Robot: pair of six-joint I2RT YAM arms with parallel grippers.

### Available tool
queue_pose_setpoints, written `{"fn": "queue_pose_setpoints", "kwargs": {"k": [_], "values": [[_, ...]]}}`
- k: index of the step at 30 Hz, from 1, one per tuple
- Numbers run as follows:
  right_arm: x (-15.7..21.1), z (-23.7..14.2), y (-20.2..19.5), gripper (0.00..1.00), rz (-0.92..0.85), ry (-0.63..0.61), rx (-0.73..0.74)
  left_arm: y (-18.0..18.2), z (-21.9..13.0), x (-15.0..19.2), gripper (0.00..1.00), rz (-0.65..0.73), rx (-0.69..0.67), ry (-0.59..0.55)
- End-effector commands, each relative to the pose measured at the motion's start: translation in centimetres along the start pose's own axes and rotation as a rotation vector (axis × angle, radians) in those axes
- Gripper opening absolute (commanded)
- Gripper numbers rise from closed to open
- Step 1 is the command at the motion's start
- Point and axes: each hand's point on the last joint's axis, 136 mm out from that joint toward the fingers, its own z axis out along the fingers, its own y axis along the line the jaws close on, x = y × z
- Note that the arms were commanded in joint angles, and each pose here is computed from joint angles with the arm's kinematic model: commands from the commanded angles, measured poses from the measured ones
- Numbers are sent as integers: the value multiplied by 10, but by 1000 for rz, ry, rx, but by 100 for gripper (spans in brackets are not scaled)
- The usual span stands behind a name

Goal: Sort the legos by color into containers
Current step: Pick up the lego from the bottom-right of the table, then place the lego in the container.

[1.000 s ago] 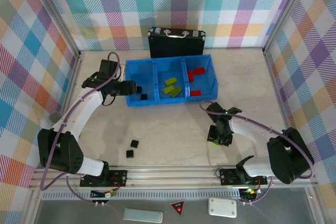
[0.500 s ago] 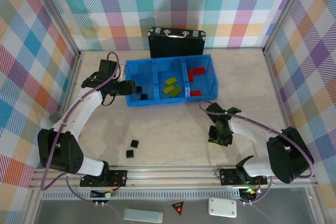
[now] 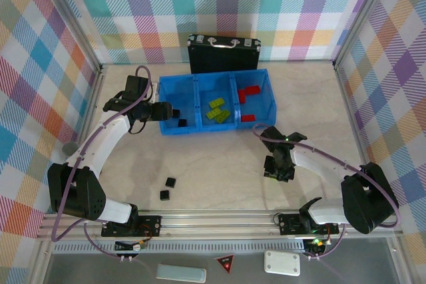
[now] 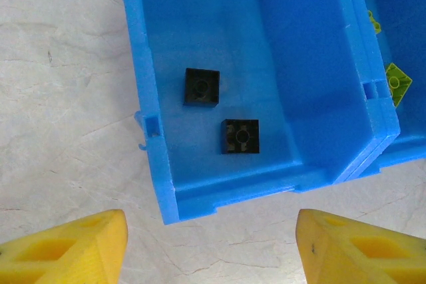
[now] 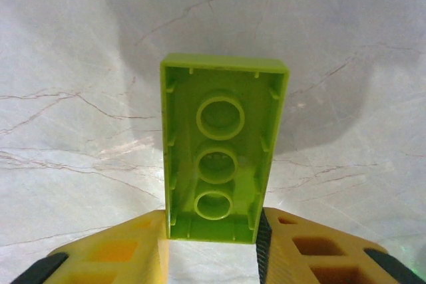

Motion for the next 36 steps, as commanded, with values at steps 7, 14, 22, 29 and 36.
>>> {"fn": "queue_pose_setpoints", "kwargs": {"k": [7, 14, 22, 29, 36], "values": [[-25, -27, 26, 37, -59, -52, -26, 4, -7, -4, 67, -20, 8, -20], [-54, -47, 73, 37, -141, -90, -57, 4, -9, -4, 67, -22, 8, -24], [-89, -70, 136, 36, -250, -133, -101, 7, -11, -5, 67, -28, 5, -30], [-116, -82, 184, 34, -361, -171, -148, 8, -12, -7, 67, -33, 8, -34], [-152, -83, 224, 33, -469, -241, -172, 9, -11, -8, 67, -37, 13, -34]]}}
